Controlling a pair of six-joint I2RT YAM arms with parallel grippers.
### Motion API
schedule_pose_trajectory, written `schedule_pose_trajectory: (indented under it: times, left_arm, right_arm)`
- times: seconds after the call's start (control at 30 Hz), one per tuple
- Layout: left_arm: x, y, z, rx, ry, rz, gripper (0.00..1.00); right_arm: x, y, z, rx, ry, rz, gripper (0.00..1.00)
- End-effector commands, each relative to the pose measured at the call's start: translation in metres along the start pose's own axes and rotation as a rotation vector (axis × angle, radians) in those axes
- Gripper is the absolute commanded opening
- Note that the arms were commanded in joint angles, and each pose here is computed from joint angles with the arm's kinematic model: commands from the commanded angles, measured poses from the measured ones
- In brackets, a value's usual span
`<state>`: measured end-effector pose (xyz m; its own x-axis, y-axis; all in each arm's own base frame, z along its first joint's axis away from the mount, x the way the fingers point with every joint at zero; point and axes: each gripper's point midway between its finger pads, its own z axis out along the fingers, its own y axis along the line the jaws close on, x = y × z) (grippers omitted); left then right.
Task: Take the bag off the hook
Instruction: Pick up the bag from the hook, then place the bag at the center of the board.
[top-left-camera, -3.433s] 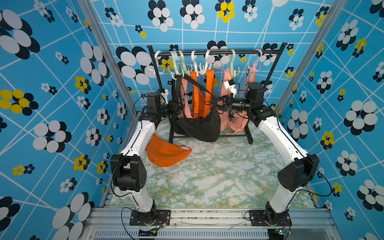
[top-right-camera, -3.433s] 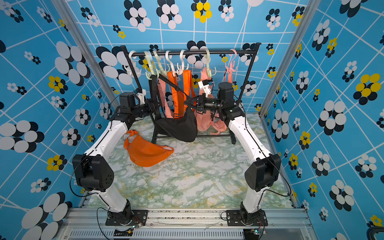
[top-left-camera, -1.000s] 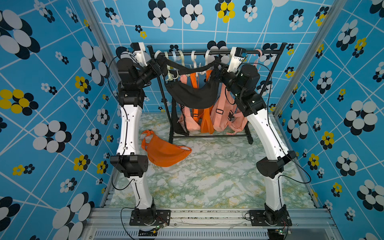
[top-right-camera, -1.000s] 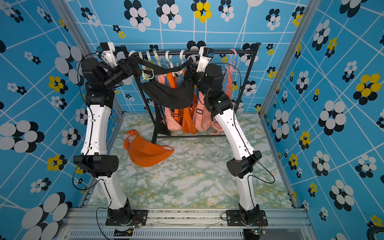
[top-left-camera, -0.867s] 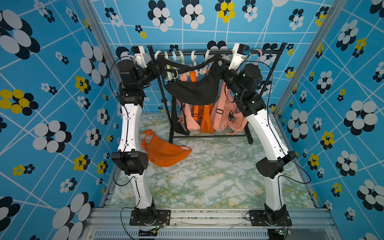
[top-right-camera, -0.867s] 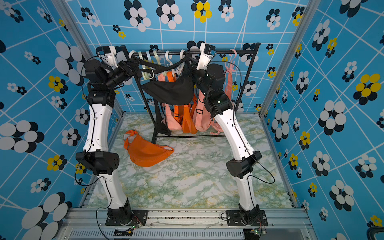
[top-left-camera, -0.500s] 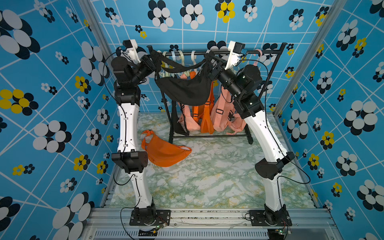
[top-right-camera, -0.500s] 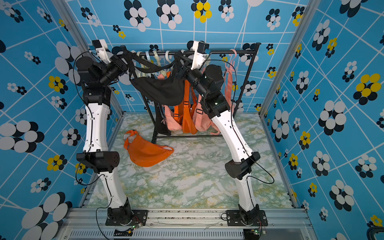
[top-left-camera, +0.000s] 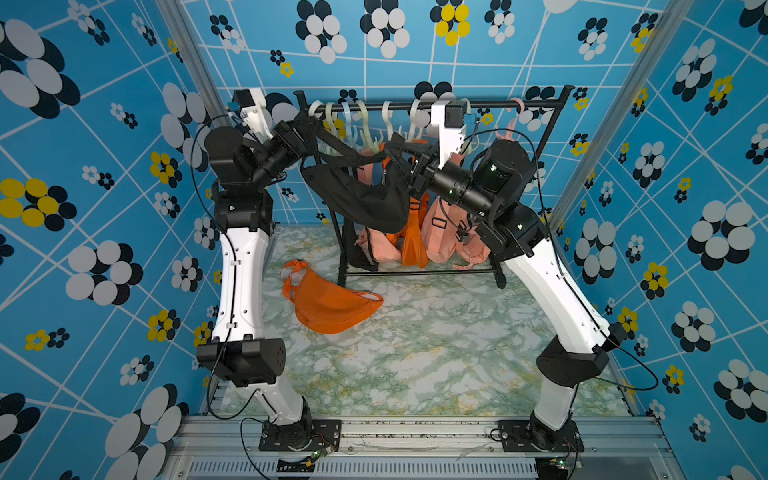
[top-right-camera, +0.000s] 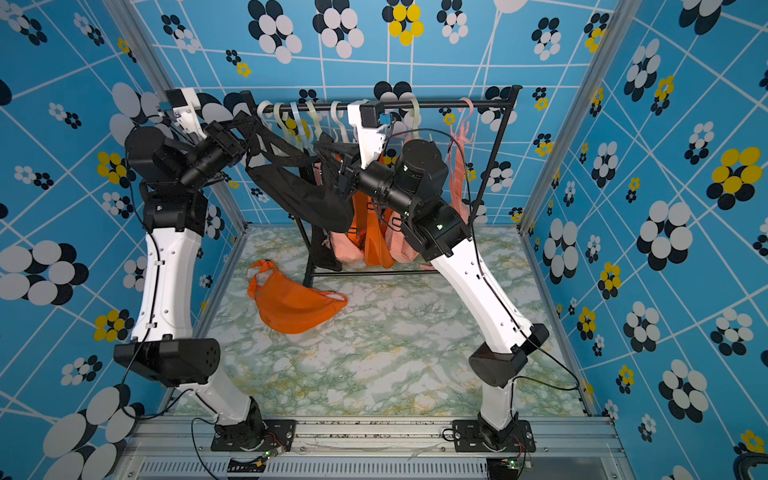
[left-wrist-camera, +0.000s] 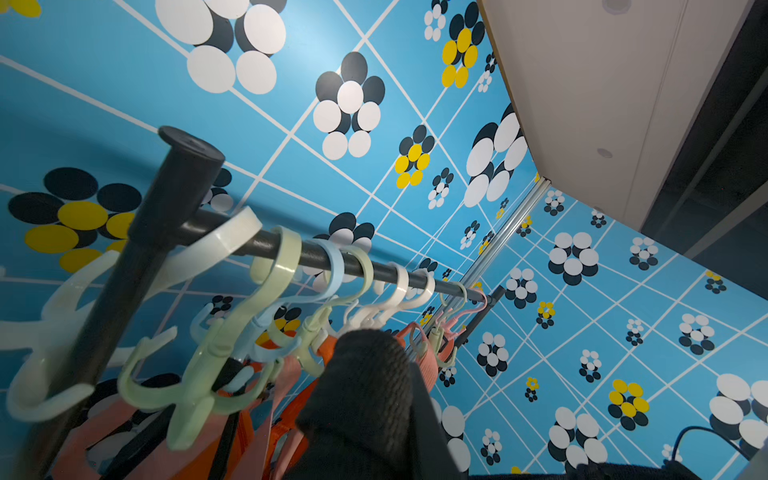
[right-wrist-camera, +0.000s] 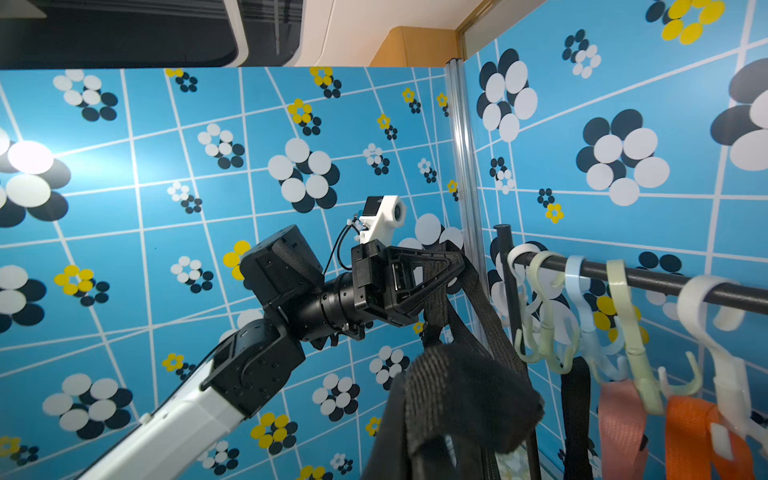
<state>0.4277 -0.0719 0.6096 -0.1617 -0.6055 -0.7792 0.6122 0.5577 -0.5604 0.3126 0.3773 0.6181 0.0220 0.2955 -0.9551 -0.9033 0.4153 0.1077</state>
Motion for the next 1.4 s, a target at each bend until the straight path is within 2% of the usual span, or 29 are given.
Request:
schedule_pose_trajectory:
  times: [0.0, 0.13, 0.2, 0.27, 0.33, 0.37, 0.47, 0.57, 0.67, 0.77, 0.83, 0.97, 1.13, 1.37]
  left_arm:
    - [-0.01, -0.053, -0.056, -0.033, -0.112, 0.216, 0.1]
    - [0.016, -0.04, -0.109, -0.244, -0.126, 0.276, 0.11]
    - [0.03, -0.019, -0.142, -0.425, -0.126, 0.303, 0.11]
    - [0.041, 0.005, -0.178, -0.626, -0.128, 0.309, 0.11]
    - [0.044, 0.025, -0.219, -0.836, -0.162, 0.329, 0.11]
    - [0.045, 0.031, -0.235, -0.913, -0.177, 0.334, 0.11]
    - [0.042, 0.034, -0.273, -1.075, -0.225, 0.363, 0.11]
    - [0.034, 0.031, -0.295, -1.171, -0.275, 0.391, 0.12]
    - [0.034, 0.041, -0.3, -1.228, -0.277, 0.397, 0.14]
    - [0.049, 0.07, -0.287, -1.248, -0.212, 0.371, 0.14]
    - [0.072, 0.104, -0.268, -1.227, -0.134, 0.311, 0.14]
    - [0.128, 0.172, -0.233, -1.144, 0.012, 0.133, 0.09]
    - [0.178, 0.241, -0.218, -1.128, 0.078, -0.072, 0.08]
    - [0.215, 0.289, -0.206, -1.132, 0.148, -0.179, 0.08]
  right_arm:
    - [0.035, 0.029, -0.008, -0.073, 0.11, -0.061, 0.0]
    - [0.093, 0.061, -0.01, -0.191, 0.255, 0.026, 0.0]
    - [0.135, 0.071, -0.008, -0.233, 0.358, 0.074, 0.0]
    - [0.182, 0.068, -0.005, -0.209, 0.487, 0.119, 0.0]
    - [0.23, 0.065, -0.005, -0.203, 0.643, 0.19, 0.0]
    - [0.244, 0.067, -0.006, -0.215, 0.694, 0.215, 0.0]
    - [0.296, 0.089, -0.018, -0.302, 0.898, 0.292, 0.0]
    - [0.34, 0.119, -0.04, -0.381, 1.079, 0.214, 0.0]
    - [0.376, 0.126, -0.053, -0.37, 1.18, 0.148, 0.0]
    - [0.409, 0.106, -0.048, -0.271, 1.22, 0.17, 0.0]
    - [0.44, 0.087, -0.048, -0.196, 1.282, 0.207, 0.0]
    - [0.472, 0.06, -0.054, -0.096, 1.345, 0.296, 0.0]
    - [0.491, 0.011, -0.061, 0.074, 1.317, 0.503, 0.0]
    - [0.495, -0.044, -0.063, 0.229, 1.181, 0.642, 0.0]
